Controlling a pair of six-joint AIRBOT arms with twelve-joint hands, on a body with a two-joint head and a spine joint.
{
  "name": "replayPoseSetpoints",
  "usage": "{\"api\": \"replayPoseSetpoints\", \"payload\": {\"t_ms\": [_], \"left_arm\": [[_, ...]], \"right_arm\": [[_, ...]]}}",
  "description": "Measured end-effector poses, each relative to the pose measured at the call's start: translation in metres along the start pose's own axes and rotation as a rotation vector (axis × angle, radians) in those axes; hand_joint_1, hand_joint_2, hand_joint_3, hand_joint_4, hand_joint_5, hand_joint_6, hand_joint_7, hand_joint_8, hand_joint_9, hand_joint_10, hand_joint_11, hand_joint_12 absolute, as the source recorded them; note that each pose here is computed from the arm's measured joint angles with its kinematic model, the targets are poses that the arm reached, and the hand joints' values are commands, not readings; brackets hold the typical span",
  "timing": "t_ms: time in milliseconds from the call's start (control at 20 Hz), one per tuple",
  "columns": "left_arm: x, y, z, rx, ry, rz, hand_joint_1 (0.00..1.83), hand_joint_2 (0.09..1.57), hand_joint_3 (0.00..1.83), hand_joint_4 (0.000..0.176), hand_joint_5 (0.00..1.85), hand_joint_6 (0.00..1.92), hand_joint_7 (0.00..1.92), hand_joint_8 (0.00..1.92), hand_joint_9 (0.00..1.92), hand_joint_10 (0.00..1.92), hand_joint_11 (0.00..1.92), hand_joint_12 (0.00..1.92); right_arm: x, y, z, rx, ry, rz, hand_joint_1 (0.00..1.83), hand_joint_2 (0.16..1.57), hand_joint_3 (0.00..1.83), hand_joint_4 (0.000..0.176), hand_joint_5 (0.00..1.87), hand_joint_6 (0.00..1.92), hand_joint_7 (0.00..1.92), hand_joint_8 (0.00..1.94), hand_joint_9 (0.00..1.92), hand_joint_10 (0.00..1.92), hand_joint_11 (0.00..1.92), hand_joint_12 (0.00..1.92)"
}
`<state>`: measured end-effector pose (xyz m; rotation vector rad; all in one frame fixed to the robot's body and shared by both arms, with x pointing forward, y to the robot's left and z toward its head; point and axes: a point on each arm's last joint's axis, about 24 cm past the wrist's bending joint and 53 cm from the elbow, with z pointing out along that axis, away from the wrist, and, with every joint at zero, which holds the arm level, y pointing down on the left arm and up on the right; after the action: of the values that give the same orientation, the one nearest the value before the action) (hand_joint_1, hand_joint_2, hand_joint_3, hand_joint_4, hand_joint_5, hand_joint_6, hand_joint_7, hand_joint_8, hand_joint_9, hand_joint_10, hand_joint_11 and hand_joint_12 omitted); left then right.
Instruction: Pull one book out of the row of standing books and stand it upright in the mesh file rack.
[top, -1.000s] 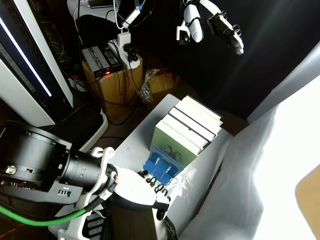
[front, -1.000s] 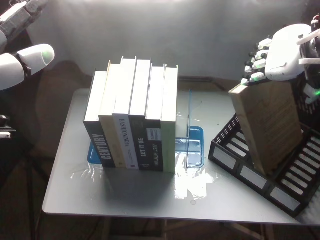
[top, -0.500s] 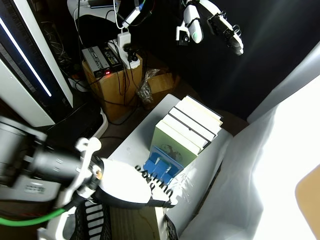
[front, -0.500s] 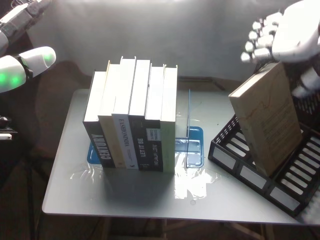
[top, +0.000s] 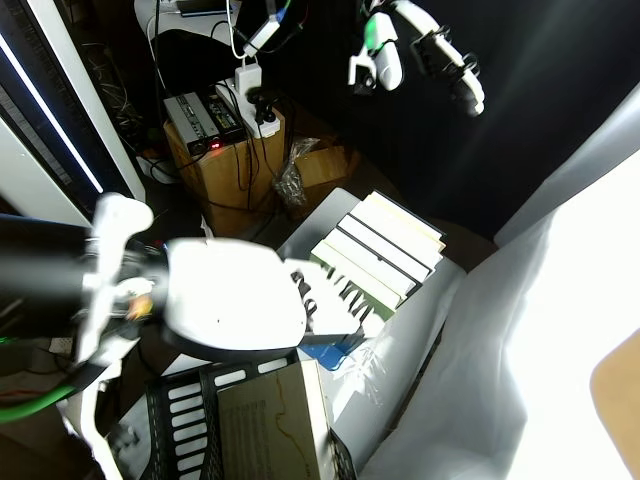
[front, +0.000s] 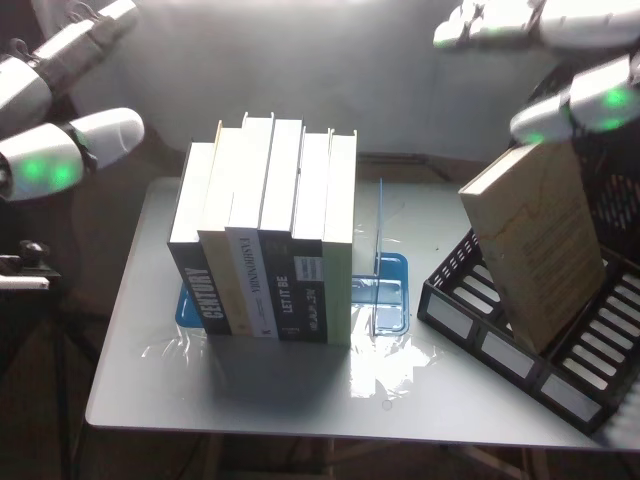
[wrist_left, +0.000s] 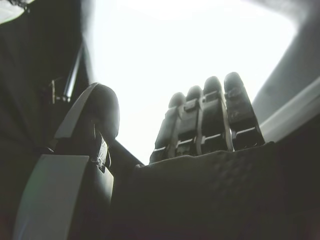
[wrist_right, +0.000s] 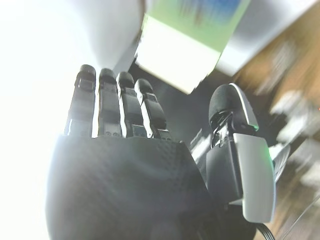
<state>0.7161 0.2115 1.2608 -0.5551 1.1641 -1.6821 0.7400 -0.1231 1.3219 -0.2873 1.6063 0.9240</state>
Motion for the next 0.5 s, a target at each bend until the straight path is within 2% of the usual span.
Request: {"api": "replayPoseSetpoints", "payload": {"t_ms": [50,100,150,200,250,300,350,400,450,500], "left_arm": [[0.002,0.0,0.002,-0.004,0.009,0.004,0.28,1.44,0.01,0.026,0.0,0.0,0.0,0.0,0.0,0.0,0.0,0.0],[0.005,-0.002,0.004,-0.002,0.019,0.007,0.28,1.44,0.01,0.038,0.0,0.0,0.0,0.0,0.0,0.0,0.0,0.0],[0.008,-0.004,0.006,0.003,0.032,0.014,0.23,1.44,0.01,0.043,0.0,0.0,0.0,0.0,0.0,0.0,0.0,0.0],[0.015,-0.006,0.007,0.011,0.057,0.025,0.16,1.45,0.01,0.063,0.0,0.0,0.0,0.0,0.0,0.0,0.0,0.0],[0.022,-0.008,0.009,0.019,0.08,0.032,0.08,1.45,0.01,0.085,0.0,0.0,0.0,0.0,0.0,0.0,0.0,0.0],[0.035,-0.008,0.011,0.025,0.111,0.029,0.07,1.46,0.01,0.078,0.0,0.0,0.0,0.0,0.0,0.0,0.0,0.0],[0.048,-0.008,0.011,0.028,0.157,0.045,0.06,1.47,0.01,0.079,0.0,0.0,0.0,0.0,0.0,0.0,0.0,0.0],[0.055,-0.008,0.011,0.029,0.177,0.049,0.14,1.47,0.01,0.09,0.0,0.0,0.0,0.0,0.0,0.0,0.0,0.0],[0.062,-0.009,0.011,0.029,0.2,0.056,0.22,1.47,0.0,0.072,0.0,0.0,0.0,0.0,0.0,0.0,0.0,0.0],[0.065,-0.01,0.012,0.032,0.21,0.062,0.25,1.47,0.0,0.054,0.0,0.0,0.0,0.0,0.0,0.0,0.0,0.0]], "right_arm": [[-0.001,-0.002,-0.004,-0.014,-0.014,0.045,0.2,1.28,0.01,0.066,0.0,0.0,0.0,0.0,0.0,0.0,0.0,0.0],[0.003,-0.005,-0.01,-0.025,-0.018,0.088,0.21,1.3,0.02,0.054,0.0,0.0,0.0,0.0,0.0,0.0,0.0,0.0],[0.006,-0.004,-0.013,-0.038,-0.021,0.124,0.16,1.3,0.02,0.049,0.0,0.0,0.0,0.0,0.0,0.0,0.0,0.0],[0.01,0.001,-0.017,-0.067,-0.021,0.158,0.06,1.31,0.02,0.045,0.0,0.0,0.0,0.0,0.0,0.0,0.0,0.0],[0.013,0.007,-0.02,-0.09,-0.022,0.18,0.04,1.33,0.03,0.047,0.0,0.0,0.0,0.0,0.0,0.0,0.0,0.0],[0.019,0.014,-0.025,-0.124,-0.026,0.221,0.04,1.32,0.02,0.049,0.0,0.0,0.0,0.0,0.01,0.01,0.0,0.0],[0.026,0.018,-0.03,-0.149,-0.029,0.26,0.03,1.31,0.02,0.054,0.0,0.0,0.0,0.0,0.0,0.0,0.0,0.0],[0.03,0.02,-0.032,-0.159,-0.03,0.273,0.05,1.31,0.01,0.039,0.0,0.0,0.0,0.0,0.01,0.0,0.0,0.0],[0.037,0.02,-0.036,-0.167,-0.031,0.298,0.07,1.3,0.0,0.018,0.0,0.0,0.0,0.0,0.02,0.01,0.0,0.0],[0.042,0.019,-0.04,-0.169,-0.03,0.311,0.11,1.3,0.0,0.01,0.0,0.0,0.0,0.0,0.02,0.01,0.0,0.0]]}}
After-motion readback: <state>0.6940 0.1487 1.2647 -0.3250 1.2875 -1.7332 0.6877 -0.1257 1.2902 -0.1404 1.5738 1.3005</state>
